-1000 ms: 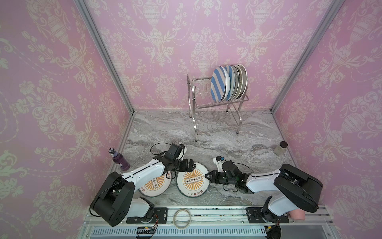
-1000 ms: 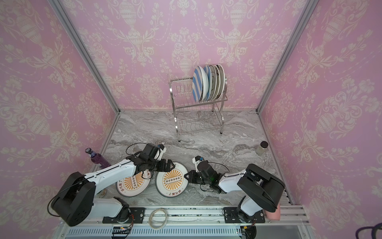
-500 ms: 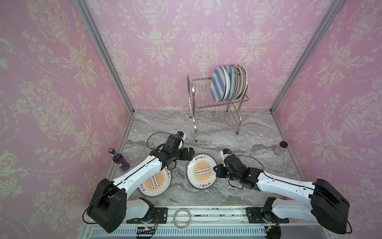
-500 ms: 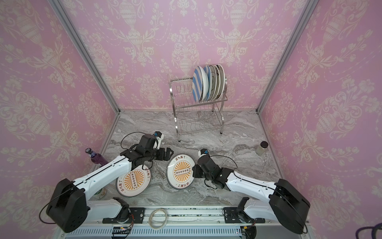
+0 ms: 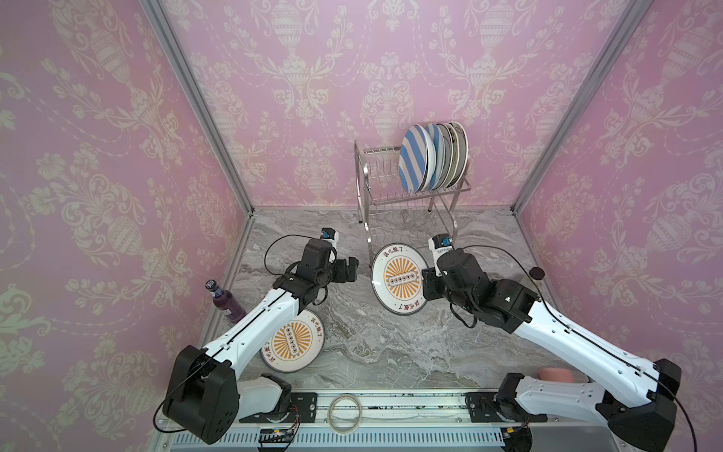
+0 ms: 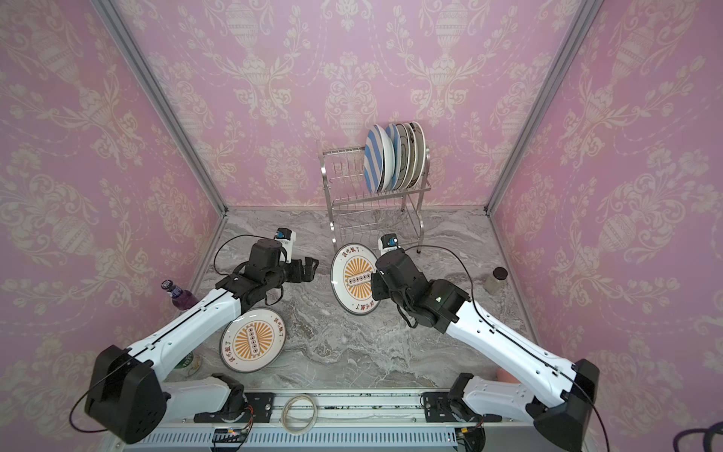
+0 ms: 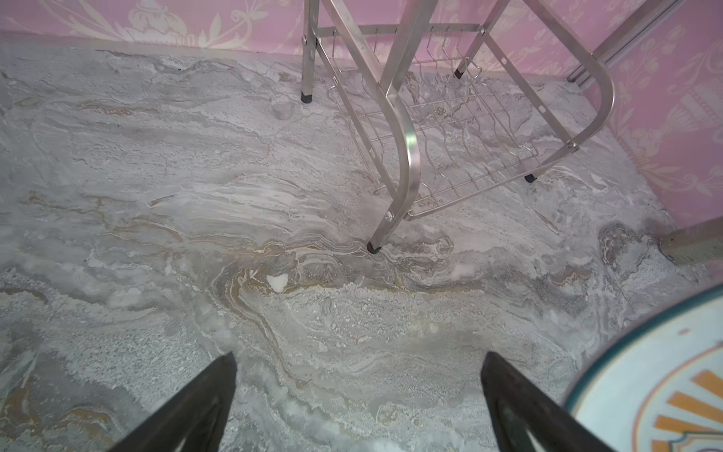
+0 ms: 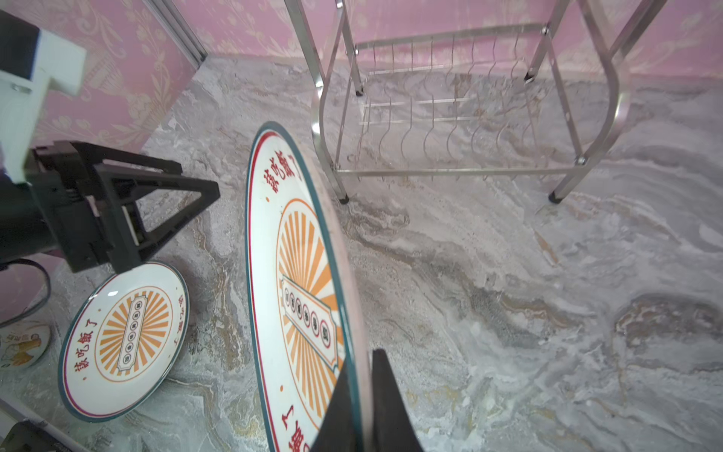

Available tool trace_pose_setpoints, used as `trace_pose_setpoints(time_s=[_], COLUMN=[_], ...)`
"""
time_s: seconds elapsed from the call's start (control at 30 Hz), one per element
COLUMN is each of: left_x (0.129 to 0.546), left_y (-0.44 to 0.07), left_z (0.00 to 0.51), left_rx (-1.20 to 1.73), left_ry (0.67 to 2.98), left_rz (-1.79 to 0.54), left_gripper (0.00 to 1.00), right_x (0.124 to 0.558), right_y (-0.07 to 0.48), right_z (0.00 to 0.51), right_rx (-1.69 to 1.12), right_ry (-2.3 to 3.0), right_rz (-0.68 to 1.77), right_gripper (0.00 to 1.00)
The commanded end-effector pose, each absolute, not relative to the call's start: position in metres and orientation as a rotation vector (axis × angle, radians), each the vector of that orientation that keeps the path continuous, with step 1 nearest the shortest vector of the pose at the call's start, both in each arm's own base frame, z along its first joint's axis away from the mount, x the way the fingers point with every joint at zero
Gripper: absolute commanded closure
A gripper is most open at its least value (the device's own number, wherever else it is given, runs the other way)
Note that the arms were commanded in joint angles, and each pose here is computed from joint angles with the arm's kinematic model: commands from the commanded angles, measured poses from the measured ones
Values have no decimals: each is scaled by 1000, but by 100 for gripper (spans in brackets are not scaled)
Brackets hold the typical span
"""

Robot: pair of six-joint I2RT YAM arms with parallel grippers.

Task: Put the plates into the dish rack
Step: 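Tilt and lift the sunburst plate toward the rack with right gripper while left withdraws, then lower the sunburst plate into the rack's front slot with the right gripper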

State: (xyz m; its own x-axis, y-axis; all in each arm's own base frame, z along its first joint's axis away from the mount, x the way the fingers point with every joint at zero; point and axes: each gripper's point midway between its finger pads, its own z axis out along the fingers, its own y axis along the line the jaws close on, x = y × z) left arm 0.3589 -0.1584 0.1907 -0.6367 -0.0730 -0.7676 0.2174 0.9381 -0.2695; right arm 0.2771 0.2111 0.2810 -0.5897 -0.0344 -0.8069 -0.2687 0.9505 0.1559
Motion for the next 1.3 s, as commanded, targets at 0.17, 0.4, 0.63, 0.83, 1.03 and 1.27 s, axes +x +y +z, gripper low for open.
trace_pose_setpoints(time_s=[0.17,0.4,0.63,0.83,1.03,1.27], left_x=[372,362,359,359,356,351], left_y=[-143,-132,-153,-173,-175,-176], left_z=[220,226,240,245,239,231], left_rx=[100,79,152,153,162,179], left_ry=[2130,2138,2109,2091,2107,2142], left_rz=[-393,-428,-566,-737,-745,-751], left_gripper=[1,1,1,1,1,1], right_x=[309,341,374,405,429,468], right_y=[202,194,197,191,190,195], right_z=[396,471,520,538,551,541], right_rx=[-242,-173,-108,-53,-22,-21], right_ry=[1953,1772,1634,1569,1503,1515], right_rz=[138,-6,-115,-192,-234,-269], right_gripper=[100,100,100,100,100,100])
